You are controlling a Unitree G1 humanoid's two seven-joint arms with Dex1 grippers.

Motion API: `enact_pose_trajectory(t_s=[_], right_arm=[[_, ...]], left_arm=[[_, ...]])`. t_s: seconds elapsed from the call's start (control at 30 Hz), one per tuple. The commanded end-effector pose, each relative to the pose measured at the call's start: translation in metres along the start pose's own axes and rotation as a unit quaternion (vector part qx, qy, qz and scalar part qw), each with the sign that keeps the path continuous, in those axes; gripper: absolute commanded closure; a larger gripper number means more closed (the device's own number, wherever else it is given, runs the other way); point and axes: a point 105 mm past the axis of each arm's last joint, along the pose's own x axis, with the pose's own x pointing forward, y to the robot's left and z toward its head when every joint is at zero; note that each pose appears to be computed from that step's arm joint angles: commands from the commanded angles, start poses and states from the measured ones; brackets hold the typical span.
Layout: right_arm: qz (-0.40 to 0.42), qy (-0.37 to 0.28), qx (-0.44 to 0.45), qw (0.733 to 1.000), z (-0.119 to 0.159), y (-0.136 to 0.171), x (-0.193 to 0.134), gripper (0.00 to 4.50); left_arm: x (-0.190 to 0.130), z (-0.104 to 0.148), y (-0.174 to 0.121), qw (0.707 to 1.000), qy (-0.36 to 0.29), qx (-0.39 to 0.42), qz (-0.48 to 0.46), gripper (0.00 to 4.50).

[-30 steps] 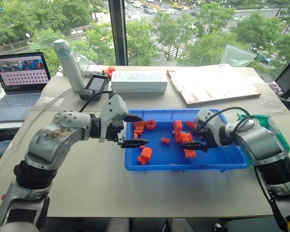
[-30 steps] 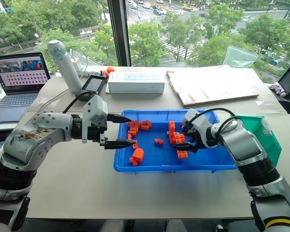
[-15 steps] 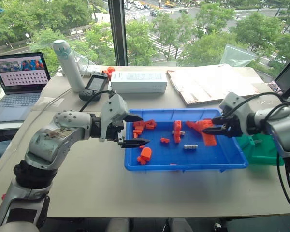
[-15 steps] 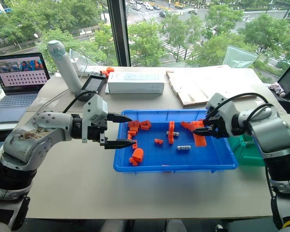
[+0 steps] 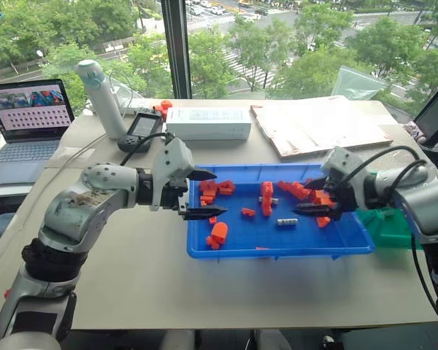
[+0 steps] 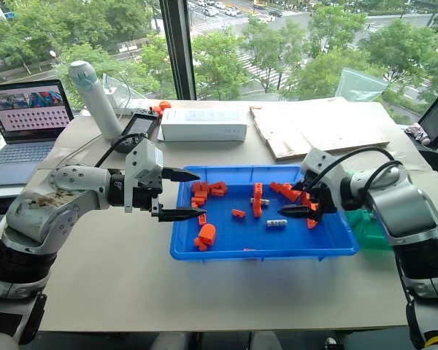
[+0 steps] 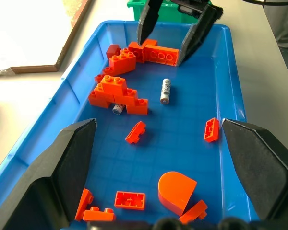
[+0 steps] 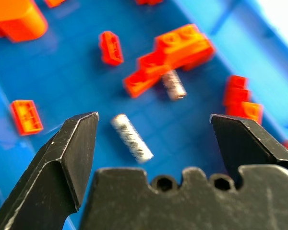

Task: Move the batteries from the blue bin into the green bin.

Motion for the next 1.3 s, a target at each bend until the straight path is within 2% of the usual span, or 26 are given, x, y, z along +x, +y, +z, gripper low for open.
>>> enact_pose_trajectory(t_s=[0.03,0.2,0.3,0.33,0.37,0.4,0.5,0.63,0.77,0.83,0.9,1.07,1.1,1.2,1.27,1.3], right_arm=[[0.019,-0.002,-0.034,0.999,0.005,0.009,0.009,0.10],[0.011,0.043,-0.060,0.997,-0.017,0.002,0.032,0.10],[0.004,0.067,-0.067,0.995,-0.027,-0.005,0.035,0.91],[0.003,0.070,-0.066,0.995,-0.028,-0.007,0.034,1.01],[0.003,0.071,-0.064,0.995,-0.029,-0.009,0.032,1.49],[0.002,0.073,-0.065,0.995,-0.029,-0.011,0.029,1.71],[-0.002,0.071,-0.063,0.996,-0.028,-0.015,0.022,2.79],[-0.019,0.030,-0.035,0.999,-0.012,-0.027,-0.002,4.17],[-0.054,-0.031,-0.019,0.998,0.015,-0.043,-0.040,4.26],[-0.090,-0.031,-0.021,0.995,0.019,-0.054,-0.066,4.26],[-0.158,0.010,-0.019,0.987,0.010,-0.071,-0.106,4.26],[-0.229,0.080,0.011,0.970,-0.019,-0.084,-0.151,4.26],[-0.243,0.097,0.017,0.965,-0.028,-0.087,-0.156,4.26],[-0.295,0.085,0.066,0.949,-0.042,-0.103,-0.160,4.26],[-0.293,0.116,0.066,0.947,-0.056,-0.103,-0.157,4.26],[-0.292,0.122,0.074,0.946,-0.063,-0.103,-0.152,3.76]], left_arm=[[-0.002,0.011,0.000,1.000,-0.011,0.026,-0.002,0.00],[-0.003,0.008,-0.003,1.000,-0.005,0.022,-0.011,0.00],[0.000,0.006,-0.005,1.000,-0.001,0.025,-0.017,0.00],[0.001,0.007,-0.005,1.000,-0.002,0.025,-0.017,0.00],[0.001,0.008,-0.004,1.000,-0.003,0.025,-0.016,0.00],[0.001,0.008,-0.004,1.000,-0.003,0.025,-0.017,0.00],[0.001,0.007,-0.005,1.000,-0.003,0.025,-0.018,0.00],[0.006,0.010,-0.008,0.999,-0.014,0.023,-0.028,0.00],[0.013,0.014,-0.012,0.998,-0.029,0.024,-0.042,0.00],[0.016,0.016,-0.010,0.998,-0.039,0.023,-0.042,0.00],[0.019,0.020,-0.011,0.997,-0.052,0.022,-0.045,0.00],[0.023,0.022,-0.008,0.997,-0.066,0.021,-0.041,0.00],[0.024,0.022,-0.009,0.997,-0.067,0.021,-0.042,0.00],[0.026,0.020,-0.011,0.996,-0.065,0.022,-0.049,0.00],[0.027,0.019,-0.013,0.996,-0.063,0.021,-0.054,0.00],[0.026,0.017,-0.015,0.996,-0.058,0.022,-0.058,0.00]])
